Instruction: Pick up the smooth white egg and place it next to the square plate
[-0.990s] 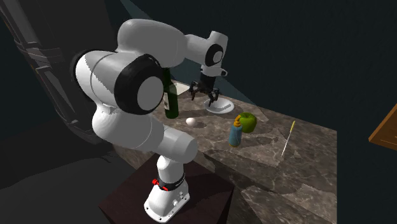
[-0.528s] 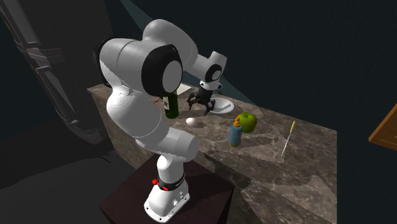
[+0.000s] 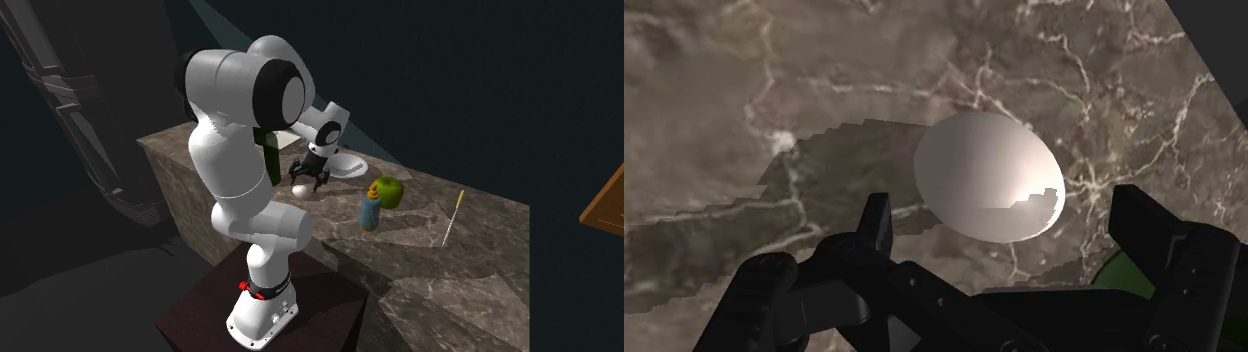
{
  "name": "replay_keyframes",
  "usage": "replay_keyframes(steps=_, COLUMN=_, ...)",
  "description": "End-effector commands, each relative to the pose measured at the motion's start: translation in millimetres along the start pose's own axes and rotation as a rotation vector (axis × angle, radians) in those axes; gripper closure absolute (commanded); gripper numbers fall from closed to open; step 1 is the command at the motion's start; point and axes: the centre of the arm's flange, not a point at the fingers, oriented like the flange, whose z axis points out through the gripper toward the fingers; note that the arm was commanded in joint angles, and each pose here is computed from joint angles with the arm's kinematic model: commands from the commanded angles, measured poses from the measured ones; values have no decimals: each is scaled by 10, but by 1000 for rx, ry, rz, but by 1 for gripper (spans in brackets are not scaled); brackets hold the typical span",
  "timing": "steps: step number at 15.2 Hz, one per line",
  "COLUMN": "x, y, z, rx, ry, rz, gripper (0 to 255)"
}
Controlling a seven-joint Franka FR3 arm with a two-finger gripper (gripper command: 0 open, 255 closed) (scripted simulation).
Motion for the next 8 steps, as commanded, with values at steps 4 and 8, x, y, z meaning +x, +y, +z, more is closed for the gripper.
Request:
replay_keyframes(steps=4, x=3, y=8, z=254, rx=0, ry=0, rz=-2, gripper=0)
replay_keyframes(steps=8, x=3, y=8, z=254, rx=0, ry=0, rz=-2, gripper=0)
